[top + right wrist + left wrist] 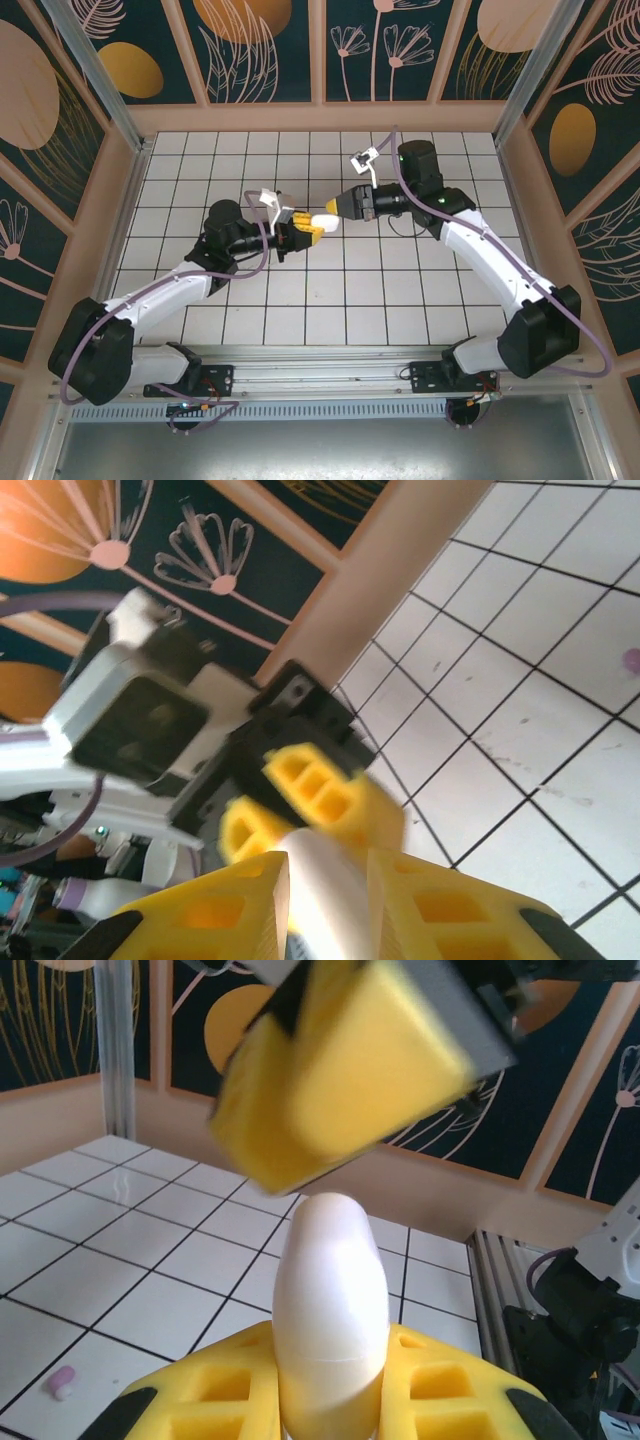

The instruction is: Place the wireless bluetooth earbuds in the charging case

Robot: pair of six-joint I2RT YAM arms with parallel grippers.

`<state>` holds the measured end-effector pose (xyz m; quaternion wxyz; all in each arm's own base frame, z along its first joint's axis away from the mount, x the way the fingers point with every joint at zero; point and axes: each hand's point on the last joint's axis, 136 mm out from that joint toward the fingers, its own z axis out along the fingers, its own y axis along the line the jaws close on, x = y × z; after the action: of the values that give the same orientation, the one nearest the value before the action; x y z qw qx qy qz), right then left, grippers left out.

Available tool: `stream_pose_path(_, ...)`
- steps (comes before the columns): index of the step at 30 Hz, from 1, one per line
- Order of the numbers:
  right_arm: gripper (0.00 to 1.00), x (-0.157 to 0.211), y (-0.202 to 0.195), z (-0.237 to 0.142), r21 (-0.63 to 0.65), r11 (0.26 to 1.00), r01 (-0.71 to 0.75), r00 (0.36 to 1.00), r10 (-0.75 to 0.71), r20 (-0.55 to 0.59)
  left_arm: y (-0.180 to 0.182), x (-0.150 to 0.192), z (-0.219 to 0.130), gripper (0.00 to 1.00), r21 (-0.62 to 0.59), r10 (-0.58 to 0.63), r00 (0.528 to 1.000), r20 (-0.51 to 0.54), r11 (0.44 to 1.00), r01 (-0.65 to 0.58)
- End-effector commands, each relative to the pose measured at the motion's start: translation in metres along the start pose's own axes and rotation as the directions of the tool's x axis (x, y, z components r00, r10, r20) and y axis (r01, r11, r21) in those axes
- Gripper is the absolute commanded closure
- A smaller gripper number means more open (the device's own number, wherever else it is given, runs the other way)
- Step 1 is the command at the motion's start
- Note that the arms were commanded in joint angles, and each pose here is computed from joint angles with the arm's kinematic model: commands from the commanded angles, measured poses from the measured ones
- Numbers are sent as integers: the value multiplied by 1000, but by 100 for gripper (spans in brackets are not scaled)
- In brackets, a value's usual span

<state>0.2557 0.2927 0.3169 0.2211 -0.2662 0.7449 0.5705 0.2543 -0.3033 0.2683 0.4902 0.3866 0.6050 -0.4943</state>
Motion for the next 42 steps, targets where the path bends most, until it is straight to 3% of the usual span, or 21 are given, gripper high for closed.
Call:
stream_pose_path(1,73,3,43,-15,-91,987,130,991,-129,21,5,-12,3,100,-16,-20,999,36,1000,21)
stream_pose_path(4,73,3,56,-25,-74,979,189,981,-185,54,6,-10,3,100,-18,-46,998,42,999,47)
stream_pose_path(9,68,-3,42,-37,85,975,204,970,-213,120,10,-14,-1,100,-56,-62,997,49,996,65)
stream_pose_path(14,60,-8,-5,-45,307,947,92,975,-149,166,33,-19,-22,100,-159,-117,991,63,979,125)
stream_pose_path(21,60,3,-63,-46,468,880,-85,979,-14,204,88,-18,-75,100,-363,-226,965,129,895,258)
stream_pose_path(24,60,11,-82,-43,501,853,-144,978,46,203,120,-13,-97,100,-432,-310,938,154,833,346)
stream_pose_path(28,60,19,-97,-38,507,839,-196,973,101,208,180,-1,-135,100,-564,-402,882,244,681,467)
stream_pose_path(31,59,24,-109,-37,531,820,-215,970,117,213,219,9,-152,100,-609,-440,849,293,599,520)
stream_pose_path(42,59,39,-149,-20,553,787,-275,960,197,197,324,60,-182,100,-696,-531,758,380,376,612)
